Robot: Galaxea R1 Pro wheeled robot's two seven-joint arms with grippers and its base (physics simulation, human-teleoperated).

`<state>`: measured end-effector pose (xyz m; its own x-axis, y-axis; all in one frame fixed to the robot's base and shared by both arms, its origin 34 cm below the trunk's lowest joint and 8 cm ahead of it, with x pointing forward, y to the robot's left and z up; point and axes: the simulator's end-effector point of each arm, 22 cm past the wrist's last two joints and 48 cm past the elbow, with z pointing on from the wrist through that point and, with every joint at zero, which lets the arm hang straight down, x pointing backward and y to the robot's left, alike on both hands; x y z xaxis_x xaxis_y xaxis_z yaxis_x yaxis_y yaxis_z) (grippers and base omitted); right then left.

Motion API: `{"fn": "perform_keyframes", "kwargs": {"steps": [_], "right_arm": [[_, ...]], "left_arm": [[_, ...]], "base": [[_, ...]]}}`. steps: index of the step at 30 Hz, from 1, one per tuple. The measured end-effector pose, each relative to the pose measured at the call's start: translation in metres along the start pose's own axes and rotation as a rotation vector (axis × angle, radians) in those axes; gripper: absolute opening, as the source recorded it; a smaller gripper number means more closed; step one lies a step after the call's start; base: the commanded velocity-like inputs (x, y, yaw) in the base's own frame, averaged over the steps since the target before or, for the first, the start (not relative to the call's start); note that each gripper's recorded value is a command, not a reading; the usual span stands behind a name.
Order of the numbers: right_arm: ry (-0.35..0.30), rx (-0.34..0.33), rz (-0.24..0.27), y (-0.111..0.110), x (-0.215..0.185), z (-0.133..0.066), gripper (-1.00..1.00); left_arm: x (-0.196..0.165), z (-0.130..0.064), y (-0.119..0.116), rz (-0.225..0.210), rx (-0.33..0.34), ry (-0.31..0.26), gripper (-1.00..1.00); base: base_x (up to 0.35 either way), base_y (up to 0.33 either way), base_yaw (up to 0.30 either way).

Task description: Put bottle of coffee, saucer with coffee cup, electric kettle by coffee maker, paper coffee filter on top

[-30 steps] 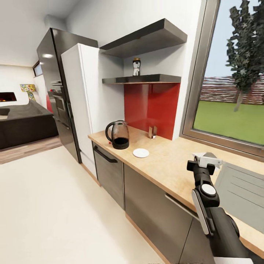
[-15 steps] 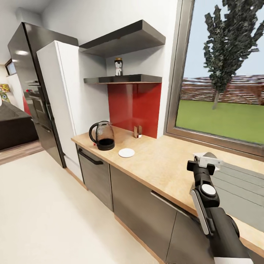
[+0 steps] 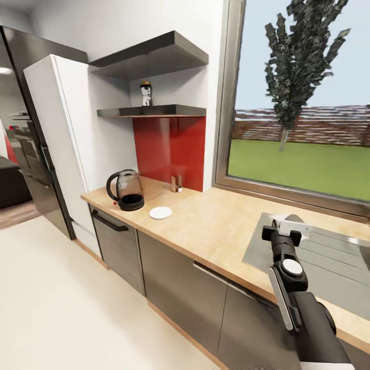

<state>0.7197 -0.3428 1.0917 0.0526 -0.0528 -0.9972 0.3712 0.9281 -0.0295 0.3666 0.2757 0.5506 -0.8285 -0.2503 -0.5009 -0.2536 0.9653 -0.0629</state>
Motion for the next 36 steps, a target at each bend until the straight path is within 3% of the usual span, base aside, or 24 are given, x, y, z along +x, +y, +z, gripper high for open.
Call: {"fn": "perform_keyframes", "kwargs": {"steps": [20, 36], "right_arm": [[-0.001, -0.001, 0.0, 0.001, 0.0, 0.0, -1.0], [-0.002, -0.001, 0.0, 0.0, -0.015, 0.0, -1.0]], "left_arm": [[0.0, 0.0, -0.002, 0.002, 0.002, 0.001, 1.0], [-0.006, -0.014, -0.023, 0.004, 0.03, 0.002, 1.0]], "base": [[-0.101, -0.092, -0.147], [-0.075, -0.003, -0.015]]}}
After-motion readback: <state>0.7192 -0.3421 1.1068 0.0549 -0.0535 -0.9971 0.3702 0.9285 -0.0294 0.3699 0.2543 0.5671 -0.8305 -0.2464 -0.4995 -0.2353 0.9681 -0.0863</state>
